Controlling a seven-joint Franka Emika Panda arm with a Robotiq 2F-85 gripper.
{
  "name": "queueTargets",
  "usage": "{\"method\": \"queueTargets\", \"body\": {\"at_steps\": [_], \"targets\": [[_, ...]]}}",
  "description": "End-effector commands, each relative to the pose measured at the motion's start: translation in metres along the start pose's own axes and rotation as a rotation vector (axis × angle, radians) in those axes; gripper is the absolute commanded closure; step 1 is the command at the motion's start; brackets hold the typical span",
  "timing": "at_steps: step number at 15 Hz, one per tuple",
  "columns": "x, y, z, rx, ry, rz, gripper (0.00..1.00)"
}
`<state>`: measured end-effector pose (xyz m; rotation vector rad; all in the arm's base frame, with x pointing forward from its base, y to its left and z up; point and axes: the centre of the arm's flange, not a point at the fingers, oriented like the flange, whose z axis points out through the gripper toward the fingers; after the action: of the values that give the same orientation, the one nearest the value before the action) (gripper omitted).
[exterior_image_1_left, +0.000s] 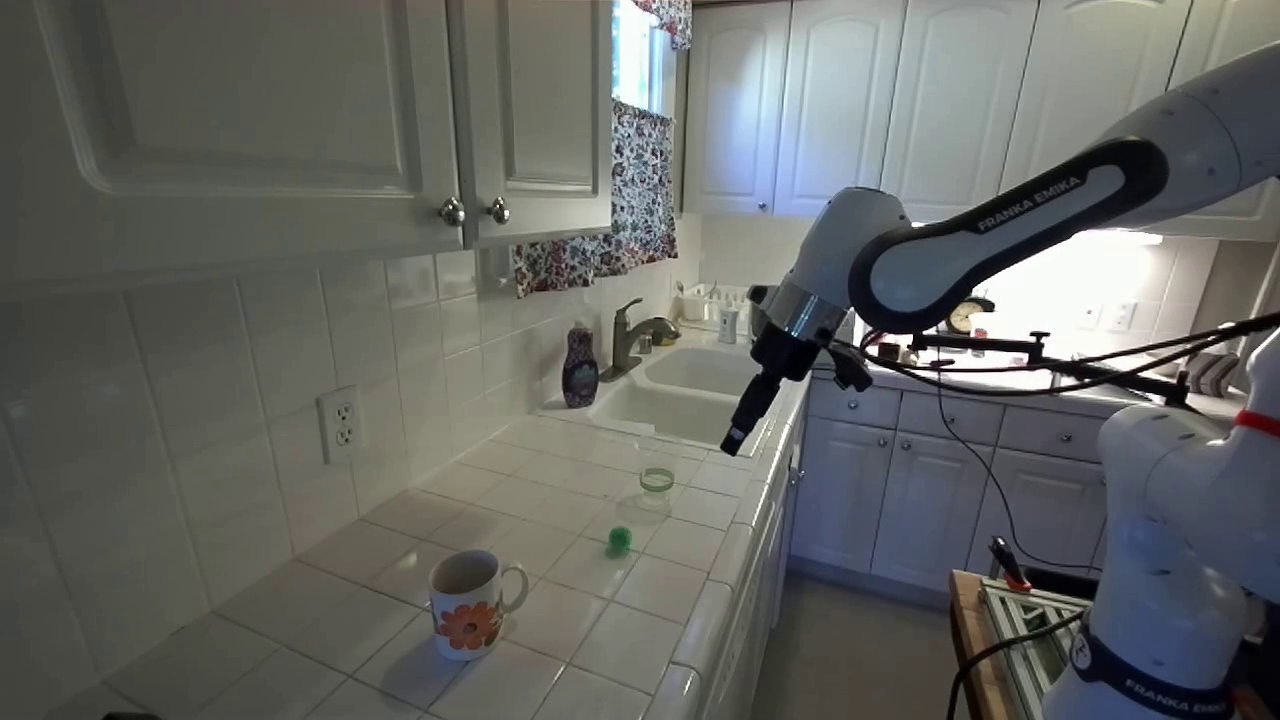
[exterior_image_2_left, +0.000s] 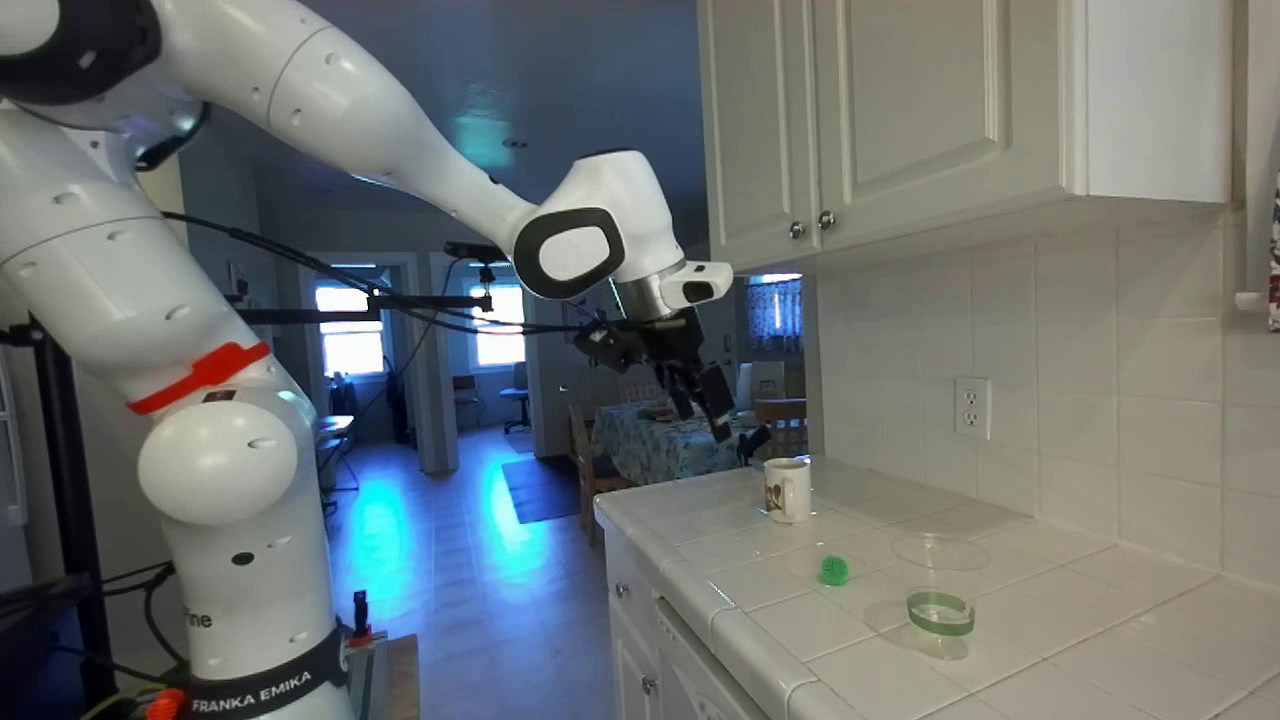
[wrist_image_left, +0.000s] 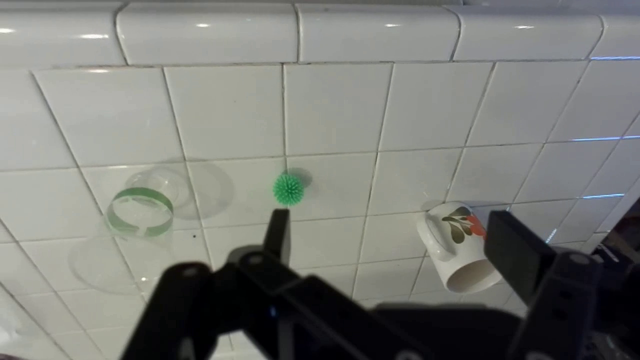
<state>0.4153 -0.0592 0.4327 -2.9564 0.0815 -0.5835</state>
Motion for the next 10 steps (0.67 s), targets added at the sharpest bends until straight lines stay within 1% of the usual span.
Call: {"method": "queueTargets", "body": {"at_steps": [1, 4, 10], "targets": [[0.035, 0.013, 0.036, -0.011, -0.057, 0.099, 0.0], [0.05, 0.012, 0.056, -0.017, -0.08, 0.114, 0.0], [0.081, 0.005, 0.081, -0.052, -0.083, 0.053, 0.0]]}}
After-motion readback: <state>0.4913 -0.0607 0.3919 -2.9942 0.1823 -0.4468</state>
